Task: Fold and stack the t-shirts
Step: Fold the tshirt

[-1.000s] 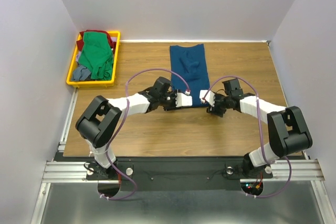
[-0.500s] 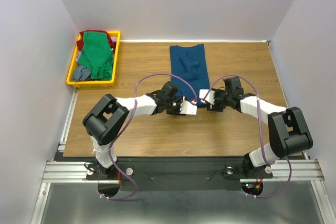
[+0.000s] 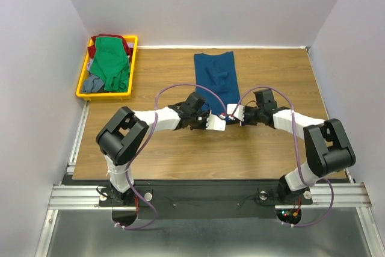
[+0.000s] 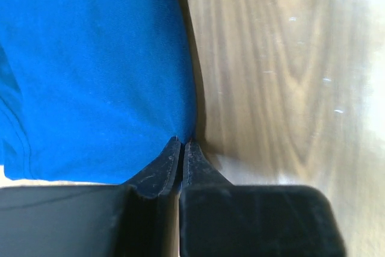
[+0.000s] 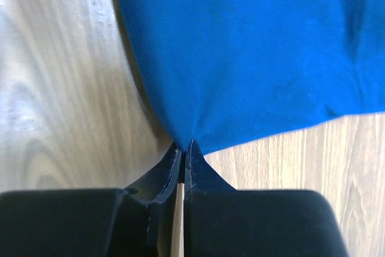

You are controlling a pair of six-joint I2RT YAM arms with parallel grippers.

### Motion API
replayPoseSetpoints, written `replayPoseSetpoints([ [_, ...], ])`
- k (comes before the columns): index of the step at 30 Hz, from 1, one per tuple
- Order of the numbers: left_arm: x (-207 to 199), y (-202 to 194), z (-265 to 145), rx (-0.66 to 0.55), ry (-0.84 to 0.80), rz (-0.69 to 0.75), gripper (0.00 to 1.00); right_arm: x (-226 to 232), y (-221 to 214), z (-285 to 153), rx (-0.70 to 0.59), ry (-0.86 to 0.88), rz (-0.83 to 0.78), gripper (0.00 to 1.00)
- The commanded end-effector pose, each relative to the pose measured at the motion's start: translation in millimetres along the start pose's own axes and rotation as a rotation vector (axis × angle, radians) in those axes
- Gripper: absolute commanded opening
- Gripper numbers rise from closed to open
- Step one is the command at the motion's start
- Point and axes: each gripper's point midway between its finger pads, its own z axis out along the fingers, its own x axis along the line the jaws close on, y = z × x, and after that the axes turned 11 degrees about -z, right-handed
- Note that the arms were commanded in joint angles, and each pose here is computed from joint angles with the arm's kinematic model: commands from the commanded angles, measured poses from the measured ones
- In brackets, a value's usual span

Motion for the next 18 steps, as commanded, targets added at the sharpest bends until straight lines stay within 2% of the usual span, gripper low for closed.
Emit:
replayPoseSetpoints([
  [1,-5,42,-37,-0.103,-0.057,-0.058,0.00,-12,26,-27,-0.034,-0.039,0.038,0.00],
  [7,-31,64,-77,-0.165,-0.154,-0.136,0.00,-9,57,-74,-0.069,-0.052,0.078,0.00],
  [13,-88,89,-120,-0.232,-0.278,-0.067,0.00,20,86,-118,-0.112,-0.010,0.081,0.01],
  [18,-148,105,-148,-0.258,-0.393,-0.078,0.00,45,114,-159,-0.177,-0.033,0.035,0.01],
])
